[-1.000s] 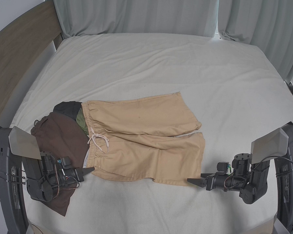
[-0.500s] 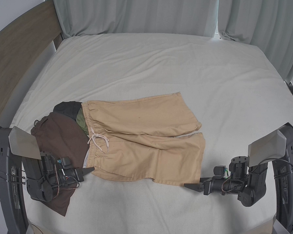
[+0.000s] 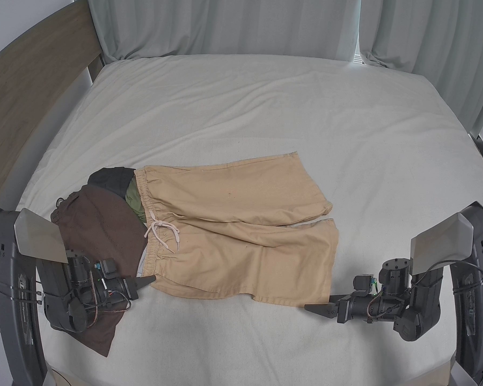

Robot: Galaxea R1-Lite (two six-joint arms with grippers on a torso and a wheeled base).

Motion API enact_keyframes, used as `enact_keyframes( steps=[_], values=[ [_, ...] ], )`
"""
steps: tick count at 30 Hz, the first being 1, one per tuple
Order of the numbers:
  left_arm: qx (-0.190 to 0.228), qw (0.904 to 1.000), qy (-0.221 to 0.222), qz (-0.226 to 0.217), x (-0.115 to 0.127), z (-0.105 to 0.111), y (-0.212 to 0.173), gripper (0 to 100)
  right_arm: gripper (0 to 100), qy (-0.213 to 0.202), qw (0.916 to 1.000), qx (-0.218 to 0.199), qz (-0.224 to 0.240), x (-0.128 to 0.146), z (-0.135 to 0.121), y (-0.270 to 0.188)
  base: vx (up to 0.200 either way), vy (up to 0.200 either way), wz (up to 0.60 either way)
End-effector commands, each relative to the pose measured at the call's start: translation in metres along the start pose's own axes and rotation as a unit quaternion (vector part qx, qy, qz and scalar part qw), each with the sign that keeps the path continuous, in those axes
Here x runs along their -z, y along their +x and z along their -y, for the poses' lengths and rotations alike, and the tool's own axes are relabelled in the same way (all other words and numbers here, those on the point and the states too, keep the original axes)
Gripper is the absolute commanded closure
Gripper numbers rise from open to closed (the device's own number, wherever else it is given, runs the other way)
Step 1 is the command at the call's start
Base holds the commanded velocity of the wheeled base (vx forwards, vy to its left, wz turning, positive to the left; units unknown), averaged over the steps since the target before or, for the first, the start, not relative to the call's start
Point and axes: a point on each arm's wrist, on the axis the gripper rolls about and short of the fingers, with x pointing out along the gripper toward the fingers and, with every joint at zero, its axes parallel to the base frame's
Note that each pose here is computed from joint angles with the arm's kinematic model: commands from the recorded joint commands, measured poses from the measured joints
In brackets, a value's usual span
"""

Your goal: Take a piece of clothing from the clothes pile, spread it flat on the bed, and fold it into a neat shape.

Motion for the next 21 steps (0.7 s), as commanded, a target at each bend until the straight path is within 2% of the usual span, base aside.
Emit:
enact_keyframes(
  steps=[1,21],
  values=[
    [0.0,1.0,-0.001,0.0,0.0002,-0.0003,0.0,100,100,-0.001,1.0,0.0,0.001,-0.0005,-0.0013,-0.0013,0.0,0.0,0.0],
    [0.0,1.0,0.0,0.0,0.0002,-0.0003,0.0,100,100,-0.007,0.9999,-0.003,0.01,-0.0051,-0.0007,0.0,0.0,0.0,0.0]
  ],
)
